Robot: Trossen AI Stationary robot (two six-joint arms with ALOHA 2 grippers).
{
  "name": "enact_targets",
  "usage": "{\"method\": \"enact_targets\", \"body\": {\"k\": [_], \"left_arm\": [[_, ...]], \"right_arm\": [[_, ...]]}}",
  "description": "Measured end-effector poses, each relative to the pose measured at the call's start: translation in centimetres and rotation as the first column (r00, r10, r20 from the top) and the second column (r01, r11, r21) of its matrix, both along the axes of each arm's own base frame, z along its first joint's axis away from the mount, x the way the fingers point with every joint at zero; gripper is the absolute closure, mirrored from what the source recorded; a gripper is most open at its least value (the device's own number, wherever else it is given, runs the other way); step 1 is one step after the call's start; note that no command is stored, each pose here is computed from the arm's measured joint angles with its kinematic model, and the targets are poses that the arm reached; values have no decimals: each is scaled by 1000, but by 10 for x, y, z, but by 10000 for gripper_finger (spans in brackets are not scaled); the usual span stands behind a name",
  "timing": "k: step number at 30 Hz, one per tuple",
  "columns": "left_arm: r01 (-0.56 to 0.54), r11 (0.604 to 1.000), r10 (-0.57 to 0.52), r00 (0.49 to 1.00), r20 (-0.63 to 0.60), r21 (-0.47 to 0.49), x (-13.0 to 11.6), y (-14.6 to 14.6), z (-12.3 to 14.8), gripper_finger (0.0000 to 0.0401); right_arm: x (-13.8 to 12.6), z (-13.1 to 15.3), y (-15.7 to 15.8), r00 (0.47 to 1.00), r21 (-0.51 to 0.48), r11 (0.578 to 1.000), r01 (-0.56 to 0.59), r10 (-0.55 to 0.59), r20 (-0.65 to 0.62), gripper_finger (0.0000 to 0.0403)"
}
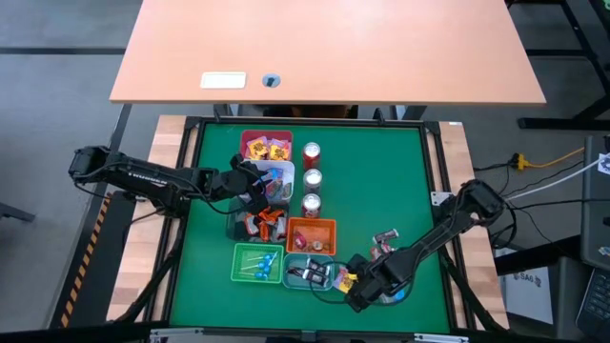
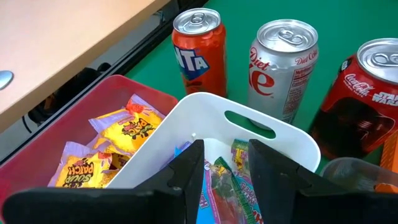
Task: Sort candy
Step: Put the blue candy into the green bin
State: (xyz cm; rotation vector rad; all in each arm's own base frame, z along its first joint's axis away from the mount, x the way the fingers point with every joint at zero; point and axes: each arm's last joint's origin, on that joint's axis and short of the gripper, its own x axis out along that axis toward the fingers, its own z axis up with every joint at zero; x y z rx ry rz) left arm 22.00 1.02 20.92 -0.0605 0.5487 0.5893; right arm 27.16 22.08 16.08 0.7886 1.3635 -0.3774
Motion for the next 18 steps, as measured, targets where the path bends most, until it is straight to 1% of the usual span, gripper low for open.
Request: {"method": "enact_targets", "body": {"k": [7,12,15,18], "left_arm": [[0,1000,0,1000,0,0,0,0,0,287],[-1,1000,1,1000,0,0,0,0,0,287],[0,1000,0,1000,0,0,0,0,0,287],[-1,1000,1,1000,0,0,0,0,0,287]], "right_arm": [[1,-11,2,999,10,1000,-11,12,-47,260],[1,-12,3,998,19,1000,-17,18,-56,263],[1,-12,3,998,18,1000,-17,18,-57,280],[0,-12,2,998,15,1000,-17,18,-61,312]]}}
